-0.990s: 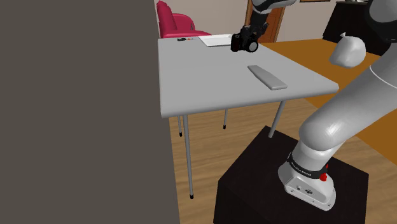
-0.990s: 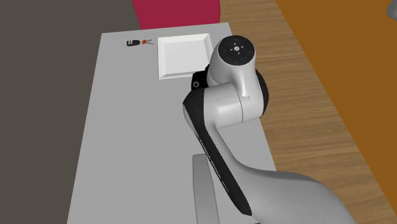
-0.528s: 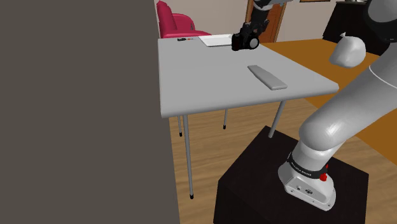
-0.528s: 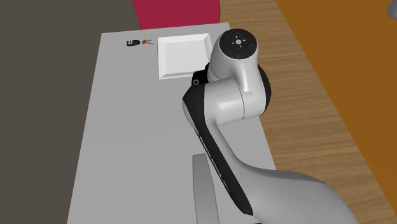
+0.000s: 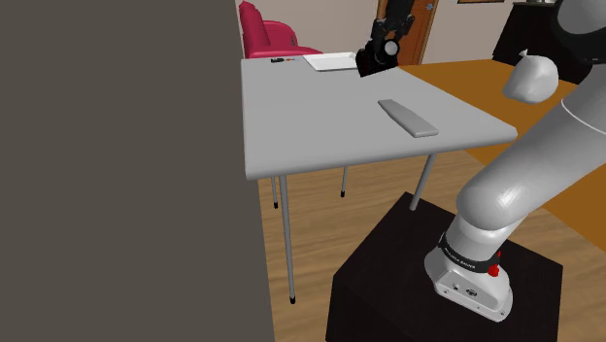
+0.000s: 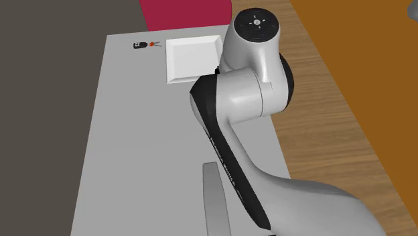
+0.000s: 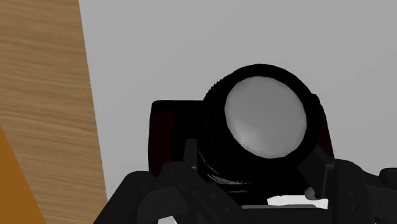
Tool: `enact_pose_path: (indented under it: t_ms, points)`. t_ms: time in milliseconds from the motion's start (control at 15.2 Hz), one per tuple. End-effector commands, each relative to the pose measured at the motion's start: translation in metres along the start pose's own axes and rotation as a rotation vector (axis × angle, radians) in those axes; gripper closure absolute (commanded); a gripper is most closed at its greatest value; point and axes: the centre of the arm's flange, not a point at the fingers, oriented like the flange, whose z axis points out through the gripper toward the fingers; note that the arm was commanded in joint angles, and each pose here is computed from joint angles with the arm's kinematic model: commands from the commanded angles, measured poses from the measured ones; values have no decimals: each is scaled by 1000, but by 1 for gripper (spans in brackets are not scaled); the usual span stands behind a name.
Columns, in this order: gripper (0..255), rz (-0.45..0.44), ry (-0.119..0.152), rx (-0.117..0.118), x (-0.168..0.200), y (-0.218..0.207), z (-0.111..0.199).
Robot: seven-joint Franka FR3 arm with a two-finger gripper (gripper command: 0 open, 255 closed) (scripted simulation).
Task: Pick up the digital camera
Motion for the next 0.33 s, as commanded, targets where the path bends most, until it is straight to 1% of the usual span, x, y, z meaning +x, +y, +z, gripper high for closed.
enact_pose_path:
  t_ms: [0,132,264]
  points:
    - [255,0,1,0,5,0,-11]
    - [255,0,1,0,8,1,-21]
    - [255,0,1,0,8,1,-22]
